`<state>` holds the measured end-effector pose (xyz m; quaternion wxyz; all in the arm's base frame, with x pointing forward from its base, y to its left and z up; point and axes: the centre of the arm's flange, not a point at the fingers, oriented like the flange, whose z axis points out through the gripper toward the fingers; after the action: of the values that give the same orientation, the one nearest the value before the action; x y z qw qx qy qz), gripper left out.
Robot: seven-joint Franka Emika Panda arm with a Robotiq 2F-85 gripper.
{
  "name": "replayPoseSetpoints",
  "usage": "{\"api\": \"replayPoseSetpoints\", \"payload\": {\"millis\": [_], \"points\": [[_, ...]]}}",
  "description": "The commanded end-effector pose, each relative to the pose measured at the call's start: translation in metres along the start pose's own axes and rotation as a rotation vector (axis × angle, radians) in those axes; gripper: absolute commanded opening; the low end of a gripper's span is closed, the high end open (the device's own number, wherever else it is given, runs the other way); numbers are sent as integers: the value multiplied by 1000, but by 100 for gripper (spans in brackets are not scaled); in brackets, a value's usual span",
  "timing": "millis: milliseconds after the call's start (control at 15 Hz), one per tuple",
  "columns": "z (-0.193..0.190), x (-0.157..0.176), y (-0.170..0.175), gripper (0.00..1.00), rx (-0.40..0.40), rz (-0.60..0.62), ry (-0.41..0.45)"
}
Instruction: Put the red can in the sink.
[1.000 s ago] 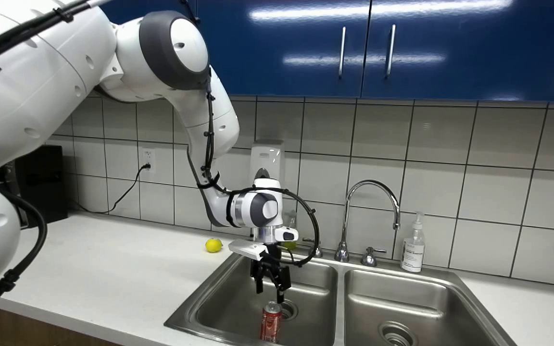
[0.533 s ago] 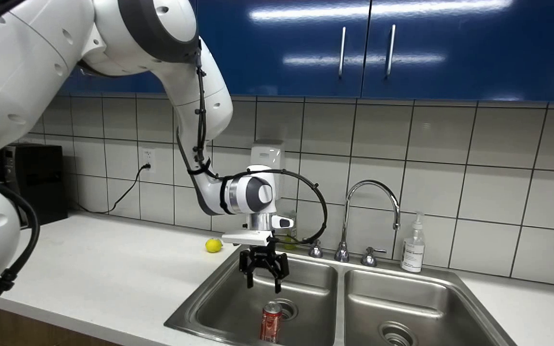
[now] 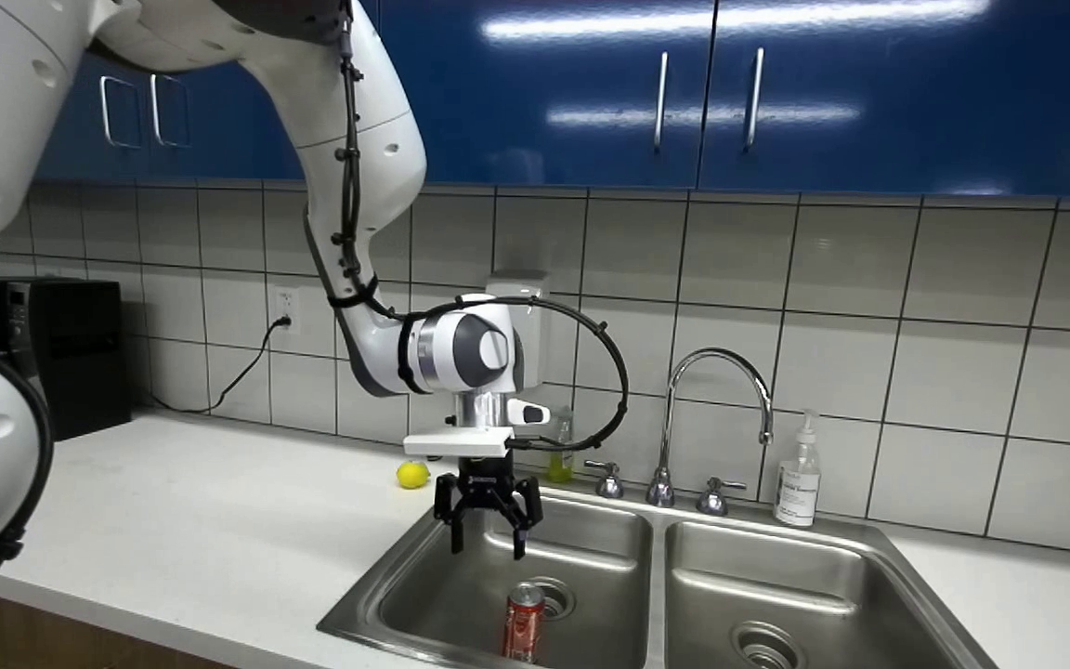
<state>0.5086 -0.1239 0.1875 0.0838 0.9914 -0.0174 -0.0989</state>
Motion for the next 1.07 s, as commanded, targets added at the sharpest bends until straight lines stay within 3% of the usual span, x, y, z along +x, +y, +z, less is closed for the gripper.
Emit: {"api": "replayPoseSetpoints", "payload": {"millis": [0,467,533,1000], "points": [[-19,-46,0,100,-14,-32,-29],[-37,-108,4,100,-62,-49,-75],[-18,-77,-1,100,-40,-66,-69],[-27,-94,2,100,-44,-61,-70]]}}
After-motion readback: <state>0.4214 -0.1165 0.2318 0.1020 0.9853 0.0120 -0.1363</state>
